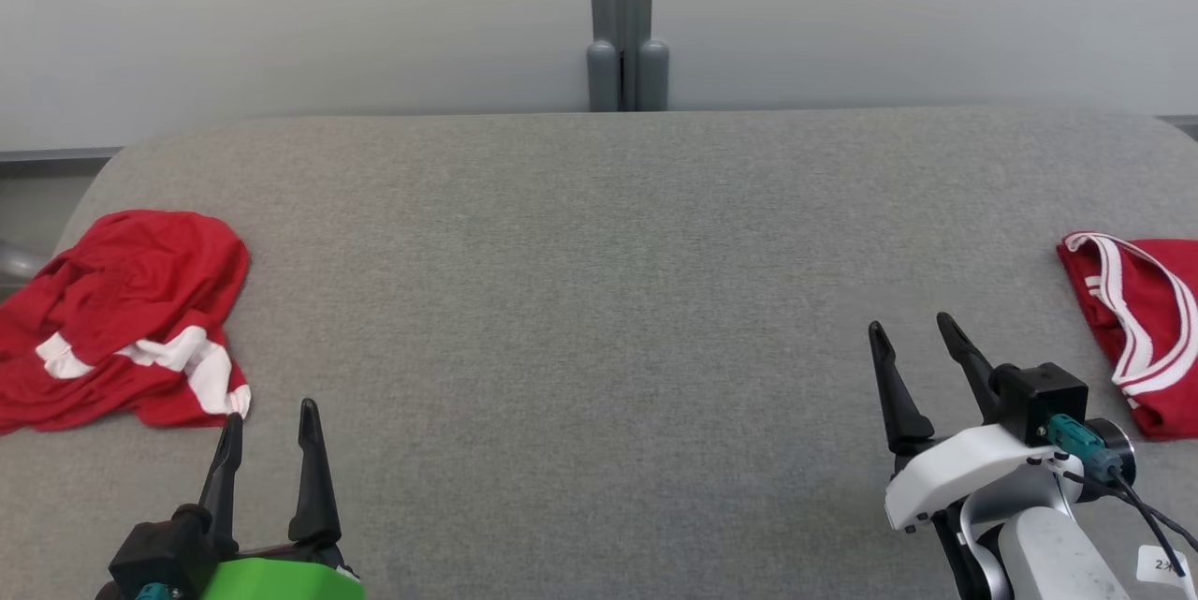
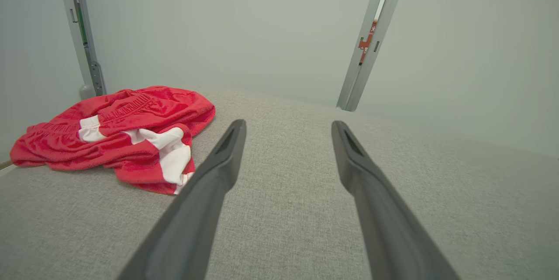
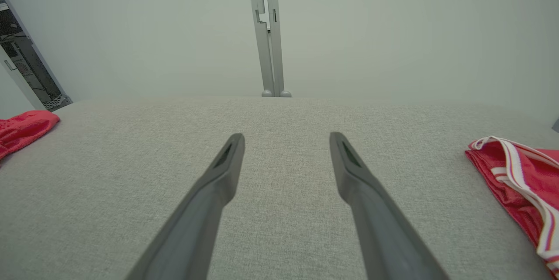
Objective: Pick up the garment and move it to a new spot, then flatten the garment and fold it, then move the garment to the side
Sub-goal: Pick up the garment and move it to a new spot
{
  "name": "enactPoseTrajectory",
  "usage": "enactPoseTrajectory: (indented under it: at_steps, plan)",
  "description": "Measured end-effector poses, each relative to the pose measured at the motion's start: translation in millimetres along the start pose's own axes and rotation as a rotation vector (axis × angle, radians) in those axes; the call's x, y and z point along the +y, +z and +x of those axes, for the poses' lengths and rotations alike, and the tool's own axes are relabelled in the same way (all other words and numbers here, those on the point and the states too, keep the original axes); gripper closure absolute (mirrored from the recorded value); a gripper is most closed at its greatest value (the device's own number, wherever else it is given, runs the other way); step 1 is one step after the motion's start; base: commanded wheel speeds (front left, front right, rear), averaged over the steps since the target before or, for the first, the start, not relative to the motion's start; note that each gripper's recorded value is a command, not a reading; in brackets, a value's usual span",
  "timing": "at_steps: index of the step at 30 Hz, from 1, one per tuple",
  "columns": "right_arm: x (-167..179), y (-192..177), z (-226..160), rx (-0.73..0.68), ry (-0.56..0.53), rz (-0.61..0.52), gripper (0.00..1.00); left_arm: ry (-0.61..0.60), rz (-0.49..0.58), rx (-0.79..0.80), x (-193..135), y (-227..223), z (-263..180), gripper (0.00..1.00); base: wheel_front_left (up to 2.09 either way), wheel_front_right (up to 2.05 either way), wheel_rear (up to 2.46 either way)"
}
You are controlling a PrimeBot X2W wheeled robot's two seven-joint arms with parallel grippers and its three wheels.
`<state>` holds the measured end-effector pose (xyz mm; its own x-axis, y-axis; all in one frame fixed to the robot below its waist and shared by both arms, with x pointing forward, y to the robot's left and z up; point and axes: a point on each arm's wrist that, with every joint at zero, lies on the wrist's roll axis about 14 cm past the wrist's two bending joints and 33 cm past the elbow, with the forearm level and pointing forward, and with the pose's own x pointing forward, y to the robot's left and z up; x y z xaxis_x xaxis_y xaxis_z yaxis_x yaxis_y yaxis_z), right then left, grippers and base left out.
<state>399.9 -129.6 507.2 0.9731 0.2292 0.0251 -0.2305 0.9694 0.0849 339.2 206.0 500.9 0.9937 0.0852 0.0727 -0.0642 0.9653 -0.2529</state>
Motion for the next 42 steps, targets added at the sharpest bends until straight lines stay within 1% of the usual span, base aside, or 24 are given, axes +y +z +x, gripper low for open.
enactPoseTrajectory:
  at_steps: [8, 14, 15, 23, 29, 35, 39, 40, 42]
  plan:
    - [44.6, -0.6, 21.7, 0.003, 0.134, -0.006, 0.0, 0.125, 0.019, -0.035, 39.3, 12.8, -24.5, 0.0, 0.0, 0.0, 0.0]
    - [88.1, -0.6, 32.6, 0.002, 0.255, -0.005, 0.0, 0.235, 0.028, -0.054, 70.8, 19.9, -52.6, 0.0, 0.0, 0.0, 0.0]
    - [101.7, -0.9, 34.9, 0.003, 0.294, -0.004, 0.0, 0.272, 0.029, -0.063, 80.6, 22.7, -62.6, 0.0, 0.0, 0.0, 0.0]
    - [138.9, -3.2, 39.1, 0.013, 0.395, -0.005, 0.0, 0.366, 0.037, -0.097, 105.2, 32.6, -90.7, 0.0, 0.0, 0.0, 0.0]
    - [151.7, -3.9, 40.1, 0.015, 0.431, -0.006, 0.0, 0.405, 0.039, -0.105, 114.4, 34.7, -103.2, 0.0, 0.0, 0.0, 0.0]
    - [153.4, -5.8, 39.9, 0.02, 0.437, -0.005, 0.0, 0.424, 0.036, -0.097, 118.3, 32.2, -106.4, 0.0, 0.0, 0.0, 0.0]
    - [152.1, -8.3, 40.1, 0.031, 0.434, -0.002, 0.0, 0.429, 0.016, -0.078, 120.3, 25.6, -102.8, 0.0, 0.0, 0.0, 0.0]
    - [151.5, -8.9, 40.2, 0.032, 0.433, -0.001, 0.0, 0.434, -0.003, -0.076, 121.9, 23.7, -99.7, 0.0, 0.0, 0.0, 0.0]
    - [150.9, -10.5, 40.5, 0.037, 0.433, 0.0, 0.0, 0.419, -0.006, -0.059, 120.0, 19.6, -89.9, 0.0, 0.0, 0.0, 0.0]
